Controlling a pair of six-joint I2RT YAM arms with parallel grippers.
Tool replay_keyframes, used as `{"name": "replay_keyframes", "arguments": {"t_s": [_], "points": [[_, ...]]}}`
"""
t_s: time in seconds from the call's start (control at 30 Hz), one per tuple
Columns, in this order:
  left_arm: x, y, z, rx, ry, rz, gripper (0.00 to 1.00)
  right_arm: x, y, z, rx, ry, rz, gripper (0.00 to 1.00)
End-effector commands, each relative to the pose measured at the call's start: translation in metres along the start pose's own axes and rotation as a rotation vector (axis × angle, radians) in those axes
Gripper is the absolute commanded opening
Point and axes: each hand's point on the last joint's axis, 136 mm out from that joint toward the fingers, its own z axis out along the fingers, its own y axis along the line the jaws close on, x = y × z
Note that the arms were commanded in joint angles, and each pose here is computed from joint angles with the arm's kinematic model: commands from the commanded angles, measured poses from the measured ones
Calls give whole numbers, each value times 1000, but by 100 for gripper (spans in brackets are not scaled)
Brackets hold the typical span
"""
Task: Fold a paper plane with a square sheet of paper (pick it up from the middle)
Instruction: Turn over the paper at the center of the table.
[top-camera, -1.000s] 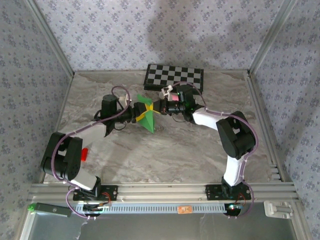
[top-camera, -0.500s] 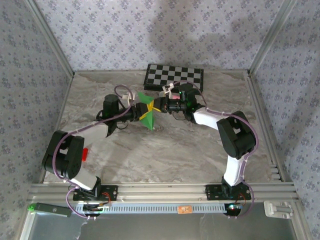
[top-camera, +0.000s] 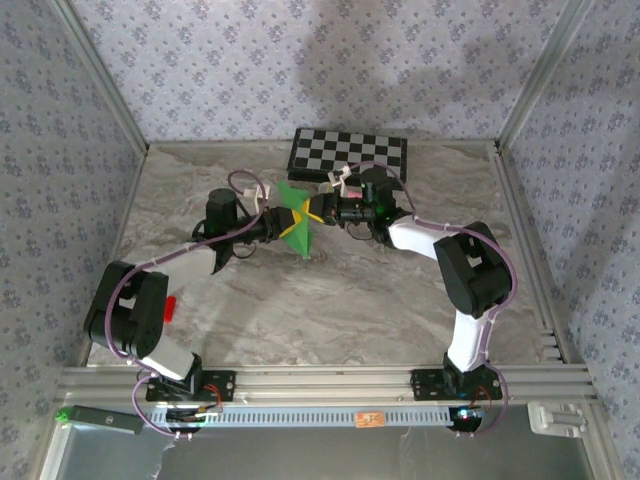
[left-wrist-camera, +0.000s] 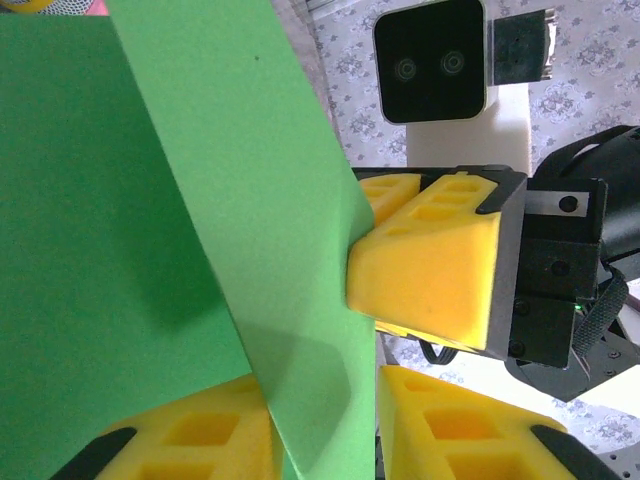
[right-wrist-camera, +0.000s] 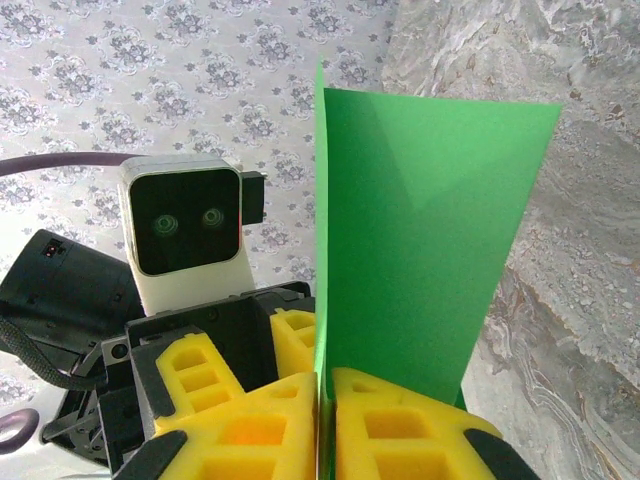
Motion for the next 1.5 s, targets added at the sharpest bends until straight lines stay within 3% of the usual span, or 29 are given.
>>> {"name": "replay_keyframes", "arguments": {"t_s": [0.0,0.3,0.4,0.6,0.73,0.93,1.07,1.3,1.47], "points": [[-11,-23,-4,48,-41,90,27,-1,7,-5,-19,-4,-13,14],[-12,-19,-4,36,-49,89,17,-1,2,-9,9,-16,-14,20],[-12,-16,-4,24,-48,83,14,-2,-2,-14,43,-32,-26,29],[-14,-6,-7,-26,-51,79,10,-12,-25,-48,247,-114,-77,43],[-12,9,-10,-131,-34,82,8,-19,-39,-82,435,-184,-128,50],[-9,45,-24,-497,31,182,8,-23,-42,-136,698,-272,-250,57],[-12,63,-36,-805,89,348,8,-23,-39,-164,815,-331,-320,63],[-41,78,-67,-1361,158,665,7,-19,-37,-198,887,-421,-324,65],[-47,94,-63,-1601,236,795,6,-16,-42,-216,921,-470,-290,65]]}}
